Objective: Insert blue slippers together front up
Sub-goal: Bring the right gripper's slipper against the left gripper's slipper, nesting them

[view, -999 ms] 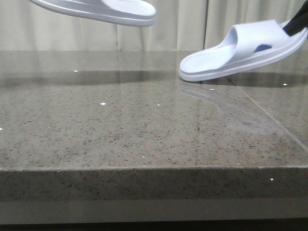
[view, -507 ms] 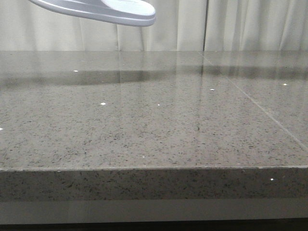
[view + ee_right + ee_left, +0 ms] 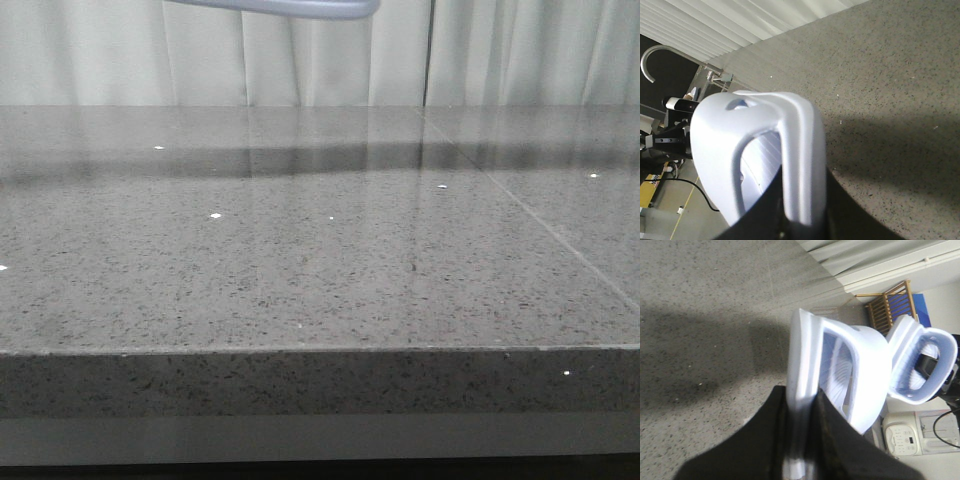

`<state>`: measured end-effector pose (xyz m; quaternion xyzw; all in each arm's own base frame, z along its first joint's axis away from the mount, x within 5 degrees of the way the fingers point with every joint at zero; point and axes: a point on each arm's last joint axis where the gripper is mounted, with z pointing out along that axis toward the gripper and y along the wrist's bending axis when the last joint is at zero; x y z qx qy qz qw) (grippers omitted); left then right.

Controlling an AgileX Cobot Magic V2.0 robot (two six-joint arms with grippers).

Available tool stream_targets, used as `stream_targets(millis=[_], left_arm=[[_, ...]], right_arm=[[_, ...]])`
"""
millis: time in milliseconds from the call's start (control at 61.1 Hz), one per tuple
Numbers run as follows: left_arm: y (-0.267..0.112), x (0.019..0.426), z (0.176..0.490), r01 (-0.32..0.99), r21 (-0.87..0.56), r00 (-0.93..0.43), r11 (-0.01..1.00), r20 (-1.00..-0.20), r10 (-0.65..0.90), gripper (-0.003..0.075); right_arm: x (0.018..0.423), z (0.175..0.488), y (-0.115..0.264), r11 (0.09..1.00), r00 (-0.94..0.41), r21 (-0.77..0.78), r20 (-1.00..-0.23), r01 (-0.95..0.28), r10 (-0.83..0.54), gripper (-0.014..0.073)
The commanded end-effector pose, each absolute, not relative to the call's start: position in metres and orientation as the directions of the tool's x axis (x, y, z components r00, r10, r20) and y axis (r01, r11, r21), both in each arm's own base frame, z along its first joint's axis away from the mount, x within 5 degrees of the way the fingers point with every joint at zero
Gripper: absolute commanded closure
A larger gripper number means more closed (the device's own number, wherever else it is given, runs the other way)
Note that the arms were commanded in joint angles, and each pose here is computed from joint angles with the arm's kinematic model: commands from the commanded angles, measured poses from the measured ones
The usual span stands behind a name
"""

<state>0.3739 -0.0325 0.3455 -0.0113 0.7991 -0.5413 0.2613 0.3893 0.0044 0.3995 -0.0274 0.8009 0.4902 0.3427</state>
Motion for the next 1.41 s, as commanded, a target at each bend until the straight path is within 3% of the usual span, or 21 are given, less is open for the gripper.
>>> stream_targets(millis=[0, 491, 1031, 1391], left_arm=[[-0.042, 0.355, 0.383, 0.359, -0.885, -0.851, 0.297, -0.441, -0.285, 0.0739], [-0.044, 0.354, 0.392, 0.372, -0.900, -0.843, 0.225, -0.429, -0.324, 0.0739], [-0.068, 0.350, 0.394, 0.387, -0.904, -0.862, 0.184, -0.425, -0.275, 0.0739], [-0.069, 0.351, 0.400, 0.390, -0.913, -0.859, 0.120, -0.408, -0.309, 0.0739]], right_arm=[[0.376, 0.428, 0.009, 0.454, -0.728, 0.764, -0.617, -0.460, 0.301, 0.0654], [0.383, 0.412, 0.013, 0.404, -0.781, 0.798, -0.568, -0.447, 0.258, 0.0654], [0.387, 0.412, 0.070, 0.289, -0.806, 0.826, -0.550, -0.485, 0.218, 0.0654], [0.386, 0.415, 0.079, 0.251, -0.801, 0.831, -0.549, -0.496, 0.236, 0.0654]])
